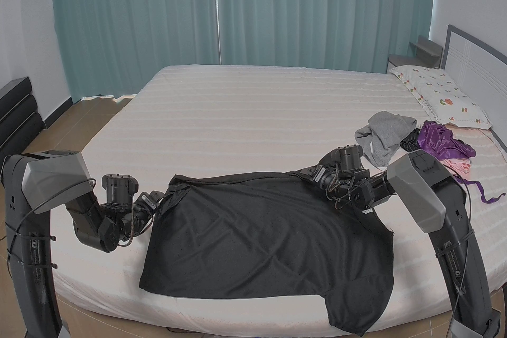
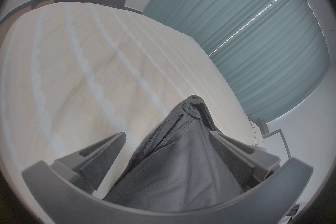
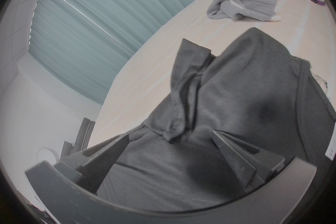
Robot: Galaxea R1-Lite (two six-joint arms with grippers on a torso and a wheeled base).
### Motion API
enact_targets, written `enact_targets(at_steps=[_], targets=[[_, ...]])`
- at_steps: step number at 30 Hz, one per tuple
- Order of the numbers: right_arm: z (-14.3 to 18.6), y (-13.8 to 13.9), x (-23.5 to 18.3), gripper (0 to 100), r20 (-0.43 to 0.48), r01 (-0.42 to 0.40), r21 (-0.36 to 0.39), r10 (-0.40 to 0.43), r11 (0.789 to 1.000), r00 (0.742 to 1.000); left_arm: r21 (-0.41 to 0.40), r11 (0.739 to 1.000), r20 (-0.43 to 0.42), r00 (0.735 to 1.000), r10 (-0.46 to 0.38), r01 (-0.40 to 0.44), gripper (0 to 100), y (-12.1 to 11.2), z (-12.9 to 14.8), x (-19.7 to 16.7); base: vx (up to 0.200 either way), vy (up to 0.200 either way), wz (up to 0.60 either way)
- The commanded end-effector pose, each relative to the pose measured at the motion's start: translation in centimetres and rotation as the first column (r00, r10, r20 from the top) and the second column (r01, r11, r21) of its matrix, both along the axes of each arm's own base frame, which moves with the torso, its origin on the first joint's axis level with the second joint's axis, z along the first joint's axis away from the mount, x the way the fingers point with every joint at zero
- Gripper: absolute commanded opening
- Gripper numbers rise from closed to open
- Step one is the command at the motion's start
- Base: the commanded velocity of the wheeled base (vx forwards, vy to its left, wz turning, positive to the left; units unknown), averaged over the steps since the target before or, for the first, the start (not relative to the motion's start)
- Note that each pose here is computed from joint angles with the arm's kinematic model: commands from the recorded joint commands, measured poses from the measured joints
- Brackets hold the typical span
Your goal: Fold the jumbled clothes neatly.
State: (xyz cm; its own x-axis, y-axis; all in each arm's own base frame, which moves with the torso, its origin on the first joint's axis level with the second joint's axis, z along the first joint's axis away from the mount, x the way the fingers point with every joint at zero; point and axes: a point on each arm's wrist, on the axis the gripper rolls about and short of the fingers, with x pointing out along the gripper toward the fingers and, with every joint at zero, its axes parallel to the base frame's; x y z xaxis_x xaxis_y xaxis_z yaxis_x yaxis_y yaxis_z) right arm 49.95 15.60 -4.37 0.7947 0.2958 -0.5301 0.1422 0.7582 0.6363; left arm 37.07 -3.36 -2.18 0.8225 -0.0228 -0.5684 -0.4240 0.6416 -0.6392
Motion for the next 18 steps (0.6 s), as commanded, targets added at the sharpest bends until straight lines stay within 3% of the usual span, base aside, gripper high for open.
enact_targets(at_steps=[1,5,8,9,10,12,13,14,16,18], targets=[[-1.1,1.9,0.7,100,0.003,-0.024,0.004,0.024,1.0,1.0,0.002,1.0,0.012,1.0,-0.001,0.001,100,0.0,-0.5,-0.1,0.0,0.0,0.0],[-1.4,3.2,1.7,100,0.064,-0.013,0.008,0.012,1.0,0.998,0.005,1.0,0.04,0.999,-0.008,0.008,100,-0.1,-0.7,-0.3,0.0,0.0,0.0],[0.7,3.6,2.2,100,0.199,-0.002,0.045,-0.007,0.999,0.98,0.005,1.0,0.043,0.999,-0.008,0.008,100,-0.1,-0.7,-0.4,0.0,0.0,0.0],[0.7,3.6,2.2,100,0.199,-0.002,0.045,-0.007,0.999,0.98,0.005,1.0,0.043,0.999,-0.008,0.008,100,-0.1,-0.7,-0.4,0.0,0.0,0.0],[2.3,3.4,2.7,100,0.316,-0.004,0.084,-0.023,0.996,0.949,0.005,1.0,0.044,0.999,-0.008,0.008,100,-0.1,-0.7,-0.3,0.0,0.0,0.0],[4.0,2.8,3.0,100,0.405,0.003,0.114,-0.049,0.993,0.913,0.005,1.0,0.044,0.999,-0.008,0.008,100,-0.1,-0.7,-0.3,0.0,0.0,0.0],[4.1,2.7,3.1,100,0.416,0.003,0.118,-0.052,0.993,0.908,0.005,1.0,0.044,0.999,-0.008,0.008,100,-0.1,-0.7,-0.3,0.0,0.0,0.0],[4.9,1.8,3.4,100,0.473,0.012,0.134,-0.075,0.991,0.878,0.005,1.0,0.044,0.999,-0.008,0.008,100,-0.1,-0.7,-0.3,0.0,0.0,0.0],[5.4,0.9,3.7,100,0.511,0.026,0.104,-0.076,0.994,0.856,0.005,1.0,0.044,0.999,-0.008,0.008,100,-0.1,-0.7,-0.3,0.0,0.0,0.0],[4.9,0.1,4.0,100,0.517,0.041,0.038,-0.055,0.998,0.854,0.005,1.0,0.046,0.999,-0.008,0.008,100,-0.1,-0.7,-0.3,0.0,0.0,0.0]])
